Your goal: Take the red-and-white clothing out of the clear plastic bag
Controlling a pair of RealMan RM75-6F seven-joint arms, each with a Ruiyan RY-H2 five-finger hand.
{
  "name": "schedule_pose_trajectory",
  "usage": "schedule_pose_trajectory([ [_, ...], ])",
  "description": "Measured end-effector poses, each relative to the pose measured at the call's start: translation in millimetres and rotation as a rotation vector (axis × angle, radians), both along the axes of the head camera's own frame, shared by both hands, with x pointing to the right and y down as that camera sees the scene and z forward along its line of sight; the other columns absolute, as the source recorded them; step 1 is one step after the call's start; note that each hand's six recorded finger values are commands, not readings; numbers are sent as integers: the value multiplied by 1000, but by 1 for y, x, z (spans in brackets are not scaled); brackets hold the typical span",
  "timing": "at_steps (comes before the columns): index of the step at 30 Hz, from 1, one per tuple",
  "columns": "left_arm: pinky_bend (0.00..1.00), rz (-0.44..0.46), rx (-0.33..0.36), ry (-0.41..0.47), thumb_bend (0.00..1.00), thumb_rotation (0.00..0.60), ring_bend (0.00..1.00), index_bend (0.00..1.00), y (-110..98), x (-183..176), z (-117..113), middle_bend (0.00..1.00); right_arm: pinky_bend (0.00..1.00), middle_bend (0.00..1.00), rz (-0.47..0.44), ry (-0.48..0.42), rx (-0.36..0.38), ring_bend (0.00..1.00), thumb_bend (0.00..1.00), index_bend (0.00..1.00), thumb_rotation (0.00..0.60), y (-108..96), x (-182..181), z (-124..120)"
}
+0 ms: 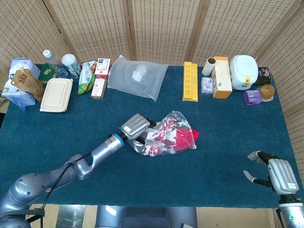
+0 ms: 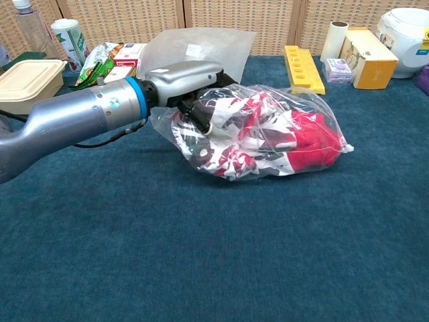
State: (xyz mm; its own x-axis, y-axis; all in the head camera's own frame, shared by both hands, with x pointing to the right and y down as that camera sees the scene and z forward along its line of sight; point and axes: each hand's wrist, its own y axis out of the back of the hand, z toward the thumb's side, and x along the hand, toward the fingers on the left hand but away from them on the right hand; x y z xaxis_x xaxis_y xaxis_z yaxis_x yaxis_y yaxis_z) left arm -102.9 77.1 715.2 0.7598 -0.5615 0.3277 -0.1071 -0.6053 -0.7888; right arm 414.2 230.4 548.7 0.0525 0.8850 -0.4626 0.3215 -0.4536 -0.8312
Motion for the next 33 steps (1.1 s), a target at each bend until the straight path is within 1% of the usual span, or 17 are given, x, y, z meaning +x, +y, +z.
schedule_pose_trajectory([
  [5,704,15,97,94,486,600,552,779,3,-24,-9,532,476,447,-3,-15,-17,494,294,404,498,-7,-5,7],
  [10,704,19,152,216,488,600,552,783,13,-41,-21,532,489,449,-5,-42,-27,500,293,404,501,-20,-11,15],
  [16,704,21,190,343,490,600,552,785,30,-46,-35,532,518,455,-2,-89,-29,519,288,404,503,-37,-20,20],
  [21,700,13,222,430,490,600,552,785,38,-45,-47,532,528,460,-4,-122,-53,531,284,404,501,-51,-26,28],
  [26,697,-48,243,499,488,600,552,785,35,-46,-56,532,528,468,-10,-127,-102,535,272,415,501,-56,-31,42],
  [33,692,-94,261,576,479,600,552,784,30,-47,-68,532,528,468,-24,-142,-143,535,246,420,503,-57,-39,55],
])
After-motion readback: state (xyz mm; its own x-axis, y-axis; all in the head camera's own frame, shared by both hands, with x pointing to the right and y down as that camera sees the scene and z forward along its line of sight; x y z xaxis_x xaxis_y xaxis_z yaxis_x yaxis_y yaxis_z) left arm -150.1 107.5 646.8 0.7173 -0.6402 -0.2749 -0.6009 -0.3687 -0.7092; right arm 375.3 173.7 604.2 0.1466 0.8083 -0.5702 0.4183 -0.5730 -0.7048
